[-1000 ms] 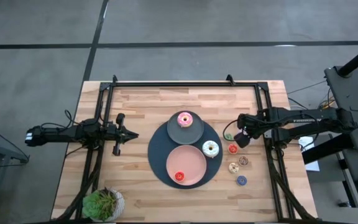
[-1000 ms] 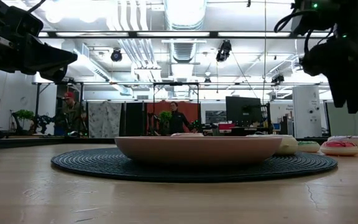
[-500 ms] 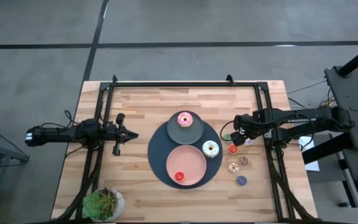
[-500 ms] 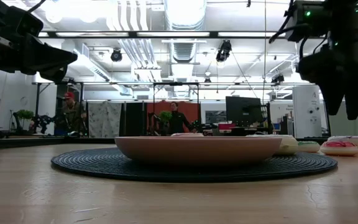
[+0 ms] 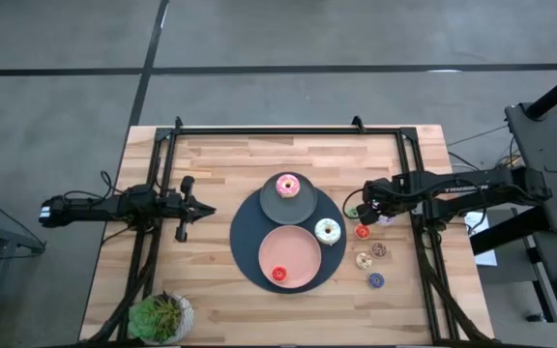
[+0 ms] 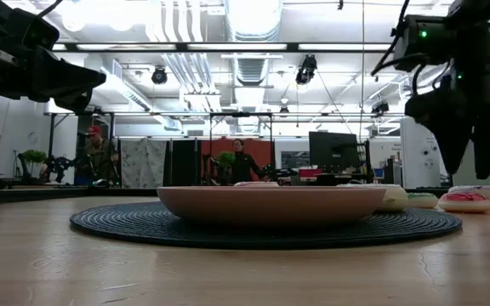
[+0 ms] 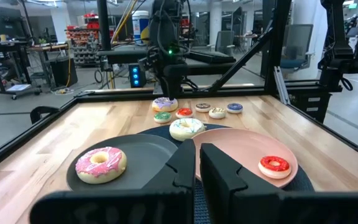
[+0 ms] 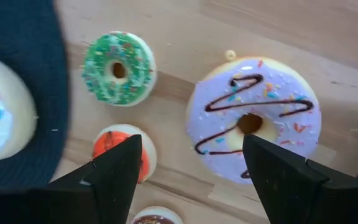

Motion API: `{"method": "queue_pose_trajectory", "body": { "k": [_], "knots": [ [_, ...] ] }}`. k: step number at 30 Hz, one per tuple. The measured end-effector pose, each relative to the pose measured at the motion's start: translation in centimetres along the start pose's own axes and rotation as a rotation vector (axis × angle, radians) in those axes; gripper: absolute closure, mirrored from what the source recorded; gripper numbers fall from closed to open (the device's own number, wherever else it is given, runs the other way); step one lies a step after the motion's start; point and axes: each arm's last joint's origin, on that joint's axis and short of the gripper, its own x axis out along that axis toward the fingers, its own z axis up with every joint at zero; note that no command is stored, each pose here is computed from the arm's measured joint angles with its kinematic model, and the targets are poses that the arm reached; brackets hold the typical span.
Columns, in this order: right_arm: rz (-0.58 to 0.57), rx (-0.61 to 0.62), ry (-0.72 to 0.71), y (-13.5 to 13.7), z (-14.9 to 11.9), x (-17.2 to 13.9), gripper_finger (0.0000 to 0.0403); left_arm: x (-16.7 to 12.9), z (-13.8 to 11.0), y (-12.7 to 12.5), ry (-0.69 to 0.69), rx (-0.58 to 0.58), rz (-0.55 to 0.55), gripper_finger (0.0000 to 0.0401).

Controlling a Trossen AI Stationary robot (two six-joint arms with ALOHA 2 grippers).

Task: Pick & Place donuts
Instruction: Put the big purple doughnut into the gray plate

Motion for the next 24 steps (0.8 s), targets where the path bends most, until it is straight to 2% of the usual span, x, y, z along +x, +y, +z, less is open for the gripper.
{"method": "queue_pose_trajectory", "body": {
  "k": [24],
  "knots": [
    [-0.010,0.037,-0.021,-0.6,-0.2,1.2,0.0142,0.0,0.0,0.0,0.000,0.000,0.000,0.0401]
  ]
}}
